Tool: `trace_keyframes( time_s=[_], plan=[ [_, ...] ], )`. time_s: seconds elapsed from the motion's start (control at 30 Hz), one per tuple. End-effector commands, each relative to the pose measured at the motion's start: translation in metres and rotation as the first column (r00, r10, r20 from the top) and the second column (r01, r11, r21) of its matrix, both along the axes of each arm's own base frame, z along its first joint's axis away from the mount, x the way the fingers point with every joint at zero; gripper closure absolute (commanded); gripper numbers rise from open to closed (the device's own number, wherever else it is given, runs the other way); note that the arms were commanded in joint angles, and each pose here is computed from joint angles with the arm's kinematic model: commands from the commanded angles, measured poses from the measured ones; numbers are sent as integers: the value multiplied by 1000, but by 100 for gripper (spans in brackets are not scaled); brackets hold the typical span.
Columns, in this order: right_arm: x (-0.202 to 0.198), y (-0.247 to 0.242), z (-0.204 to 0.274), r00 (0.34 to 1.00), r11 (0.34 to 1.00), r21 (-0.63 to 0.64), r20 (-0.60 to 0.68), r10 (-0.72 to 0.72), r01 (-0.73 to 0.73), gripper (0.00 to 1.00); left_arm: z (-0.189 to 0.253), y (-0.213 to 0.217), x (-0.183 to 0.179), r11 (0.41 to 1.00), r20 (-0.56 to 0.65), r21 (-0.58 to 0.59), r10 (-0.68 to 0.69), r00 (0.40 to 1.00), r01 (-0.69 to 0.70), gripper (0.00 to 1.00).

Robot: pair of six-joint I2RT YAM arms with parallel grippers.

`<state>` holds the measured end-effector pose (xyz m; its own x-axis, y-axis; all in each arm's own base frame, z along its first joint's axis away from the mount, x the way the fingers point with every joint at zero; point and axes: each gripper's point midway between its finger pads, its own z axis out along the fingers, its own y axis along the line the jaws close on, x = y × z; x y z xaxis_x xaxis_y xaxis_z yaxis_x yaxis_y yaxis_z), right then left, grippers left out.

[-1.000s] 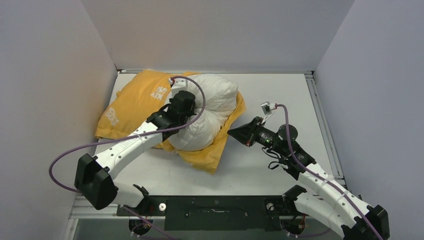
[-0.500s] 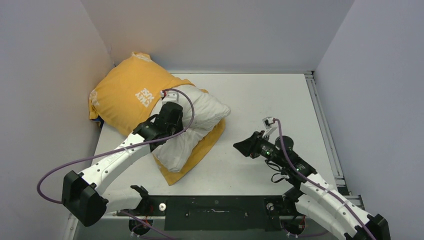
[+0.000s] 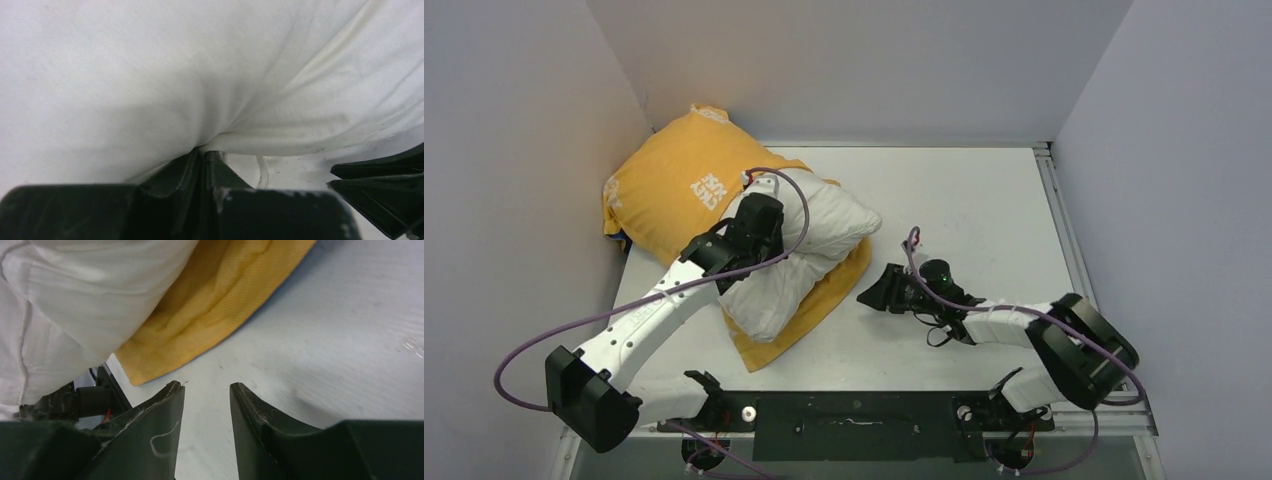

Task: Put the pillow into the pillowcase
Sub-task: Stuff the pillow into the pillowcase.

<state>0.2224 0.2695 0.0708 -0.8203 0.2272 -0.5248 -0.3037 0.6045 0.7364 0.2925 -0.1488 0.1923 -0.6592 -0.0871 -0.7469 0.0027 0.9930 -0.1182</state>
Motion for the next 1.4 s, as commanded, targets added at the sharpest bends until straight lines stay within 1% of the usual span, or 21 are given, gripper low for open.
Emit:
trace_keyframes(
  time_s=[0.0, 0.07, 0.1, 0.13, 0.2, 0.27, 0.37, 0.43, 0.5, 0.57, 0.67, 0.7, 0.73, 0.87, 0.97, 1.07, 1.13, 1.23, 1.3, 1.33, 1.37],
  plan=[
    [25, 58, 67, 982, 968, 229, 178, 60, -101, 61, 48, 23, 16, 997, 104, 44, 54, 993, -58, 100],
    [31, 79, 66, 980, 961, 245, 179, 89, -132, 61, 60, 15, 12, 1000, 120, 7, 4, 993, -5, 100],
    [36, 90, 68, 978, 956, 254, 184, 101, -146, 61, 66, 9, 8, 999, 127, -22, -30, 991, 33, 96],
    [41, 101, 69, 976, 952, 261, 186, 111, -157, 61, 72, 0, 3, 995, 137, -54, -75, 988, 83, 86],
    [53, 121, 75, 972, 939, 287, 191, 135, -187, 61, 84, -18, -13, 975, 166, -120, -168, 972, 189, 61],
    [68, 138, 91, 966, 922, 324, 214, 145, -210, 61, 95, -35, -33, 943, 196, -170, -253, 947, 287, 45],
    [81, 151, 112, 957, 909, 345, 247, 152, -234, 60, 98, -51, -62, 904, 214, -202, -335, 918, 377, 34],
    [87, 154, 124, 952, 907, 344, 265, 152, -241, 58, 86, -48, -72, 914, 173, -184, -333, 927, 362, 31],
    [90, 157, 134, 947, 908, 339, 282, 154, -248, 57, 69, -44, -76, 926, 125, -153, -328, 936, 345, 31],
    [93, 160, 143, 941, 903, 339, 298, 161, -262, 56, 57, -53, -82, 910, 117, -172, -361, 925, 376, 31],
    [94, 165, 154, 933, 894, 343, 313, 180, -288, 54, 41, -77, -95, 846, 112, -246, -459, 881, 472, 36],
    [94, 166, 157, 929, 890, 345, 318, 188, -298, 53, 32, -80, -95, 844, 97, -247, -468, 879, 477, 39],
    [93, 166, 160, 927, 887, 347, 321, 192, -304, 52, 25, -78, -93, 857, 79, -231, -455, 887, 461, 41],
    [87, 161, 180, 918, 875, 365, 350, 188, -319, 46, -3, -57, -68, 939, 17, -102, -327, 945, 327, 52],
    [81, 152, 188, 915, 882, 356, 364, 174, -310, 39, -9, -30, -41, 984, 17, 6, -180, 984, 180, 63],
    [79, 138, 173, 924, 919, 300, 355, 142, -256, 28, -5, 4, -15, 995, 39, 99, -15, 999, 11, 77],
    [77, 126, 154, 937, 941, 260, 326, 123, -214, 21, -1, 27, -2, 985, 50, 154, 77, 996, -83, 82],
    [69, 109, 127, 955, 953, 244, 273, 113, -182, 17, 7, 53, 7, 959, 72, 225, 161, 984, -173, 83],
    [60, 97, 113, 963, 958, 234, 247, 107, -167, 16, 16, 62, 9, 948, 97, 244, 185, 978, -204, 82],
    [56, 91, 105, 967, 964, 214, 232, 104, -155, 15, 22, 66, 10, 948, 112, 240, 188, 976, -210, 78],
    [52, 85, 96, 970, 971, 189, 218, 102, -145, 14, 26, 68, 9, 947, 123, 242, 185, 975, -210, 71]
  ],
)
